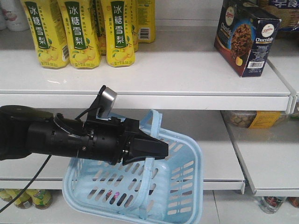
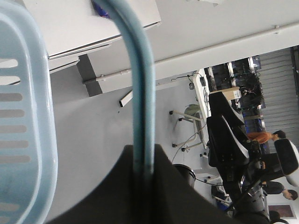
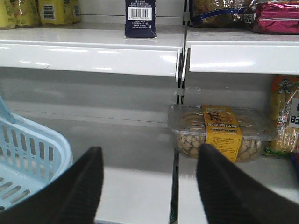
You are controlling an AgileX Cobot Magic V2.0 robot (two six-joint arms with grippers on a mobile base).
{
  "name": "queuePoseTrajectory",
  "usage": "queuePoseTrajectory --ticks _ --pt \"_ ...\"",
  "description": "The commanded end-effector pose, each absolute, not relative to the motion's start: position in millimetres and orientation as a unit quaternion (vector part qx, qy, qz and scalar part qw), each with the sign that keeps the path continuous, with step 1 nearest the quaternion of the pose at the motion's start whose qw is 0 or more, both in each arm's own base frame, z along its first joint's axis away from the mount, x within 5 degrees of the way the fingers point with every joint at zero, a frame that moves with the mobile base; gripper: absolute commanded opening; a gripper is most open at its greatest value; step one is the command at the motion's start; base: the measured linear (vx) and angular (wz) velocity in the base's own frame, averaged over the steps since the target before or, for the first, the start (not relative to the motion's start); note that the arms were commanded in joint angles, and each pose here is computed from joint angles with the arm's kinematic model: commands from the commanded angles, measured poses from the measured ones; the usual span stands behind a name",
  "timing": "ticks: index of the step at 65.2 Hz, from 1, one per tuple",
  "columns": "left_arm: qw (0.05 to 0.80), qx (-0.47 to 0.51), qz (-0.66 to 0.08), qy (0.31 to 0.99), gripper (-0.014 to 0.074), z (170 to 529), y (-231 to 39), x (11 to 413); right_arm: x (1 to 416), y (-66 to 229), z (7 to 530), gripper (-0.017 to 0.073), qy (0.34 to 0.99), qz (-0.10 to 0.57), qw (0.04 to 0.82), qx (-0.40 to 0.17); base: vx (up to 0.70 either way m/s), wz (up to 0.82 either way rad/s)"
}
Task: Left arm holds basket, right arm returns cookies
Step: 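Withdraw the right gripper and lower the empty basket with the left gripper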
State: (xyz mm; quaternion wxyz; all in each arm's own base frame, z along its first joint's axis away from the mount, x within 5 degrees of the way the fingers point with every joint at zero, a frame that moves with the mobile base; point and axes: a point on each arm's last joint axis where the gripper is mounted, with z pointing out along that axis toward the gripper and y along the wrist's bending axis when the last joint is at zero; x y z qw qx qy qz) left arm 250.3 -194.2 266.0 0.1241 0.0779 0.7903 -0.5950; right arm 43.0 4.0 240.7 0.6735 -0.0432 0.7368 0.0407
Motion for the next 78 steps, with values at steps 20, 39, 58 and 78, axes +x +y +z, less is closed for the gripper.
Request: queuePoseTrajectory --ticks 20,39,58,78 --pt "0.176 0.044 -0.647 0.741 -0.0006 302.1 -191.4 257.0 42.2 4.0 257.0 -0.001 0.701 0.038 0.711 -0.046 0.0 0.0" --pt "0.176 0.044 -0.647 0.741 -0.0006 302.1 -191.4 257.0 42.2 4.0 257.0 -0.001 0.701 0.038 0.711 -0.046 0.0 0.0" --pt "0.176 0.044 -0.647 0.741 -0.0006 302.1 -191.4 257.0 42.2 4.0 257.0 -0.001 0.701 0.038 0.711 -0.046 0.0 0.0" --pt "0.159 0.085 -0.642 0.745 -0.0006 302.7 -188.3 225.7 42.2 4.0 257.0 -0.001 0.701 0.038 0.711 -0.046 0.0 0.0"
